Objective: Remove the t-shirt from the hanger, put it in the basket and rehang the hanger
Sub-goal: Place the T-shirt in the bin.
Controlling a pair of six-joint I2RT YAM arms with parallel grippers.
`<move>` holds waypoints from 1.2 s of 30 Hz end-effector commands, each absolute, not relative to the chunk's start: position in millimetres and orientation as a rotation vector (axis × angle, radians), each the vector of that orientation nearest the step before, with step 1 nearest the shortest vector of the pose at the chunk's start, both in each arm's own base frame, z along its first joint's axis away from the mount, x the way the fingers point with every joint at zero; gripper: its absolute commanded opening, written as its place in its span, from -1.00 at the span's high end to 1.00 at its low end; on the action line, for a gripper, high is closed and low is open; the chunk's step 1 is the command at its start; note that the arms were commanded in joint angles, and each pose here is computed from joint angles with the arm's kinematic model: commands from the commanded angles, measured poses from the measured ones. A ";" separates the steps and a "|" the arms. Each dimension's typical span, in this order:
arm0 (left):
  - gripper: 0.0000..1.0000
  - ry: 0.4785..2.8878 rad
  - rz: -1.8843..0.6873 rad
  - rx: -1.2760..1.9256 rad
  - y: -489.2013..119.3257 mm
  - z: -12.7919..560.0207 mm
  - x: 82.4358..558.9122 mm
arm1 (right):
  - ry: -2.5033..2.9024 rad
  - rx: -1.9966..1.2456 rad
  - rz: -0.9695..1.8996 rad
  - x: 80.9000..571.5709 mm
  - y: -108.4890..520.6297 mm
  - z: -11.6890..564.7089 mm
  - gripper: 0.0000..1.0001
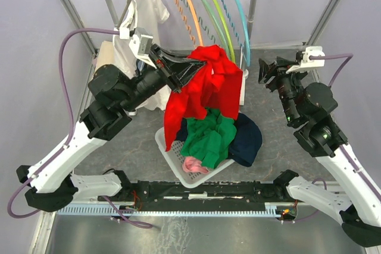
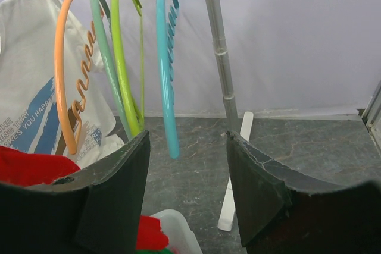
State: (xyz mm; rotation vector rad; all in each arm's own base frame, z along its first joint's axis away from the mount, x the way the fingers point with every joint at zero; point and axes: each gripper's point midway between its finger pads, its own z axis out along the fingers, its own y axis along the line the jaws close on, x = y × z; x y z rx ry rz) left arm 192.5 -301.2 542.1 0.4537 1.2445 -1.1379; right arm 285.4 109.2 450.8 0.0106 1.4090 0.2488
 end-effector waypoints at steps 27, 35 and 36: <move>0.95 2.093 -0.751 0.577 -364.6 208.0 210.4 | 1.372 0.055 0.258 279.7 100.5 461.2 -0.23; 0.95 2.266 -0.465 0.683 -372.7 105.7 202.1 | 1.376 0.052 0.242 279.7 98.6 460.7 -0.24; 0.95 2.283 -0.439 0.694 -373.0 95.6 200.2 | 1.379 0.052 0.239 280.1 98.5 459.7 -0.24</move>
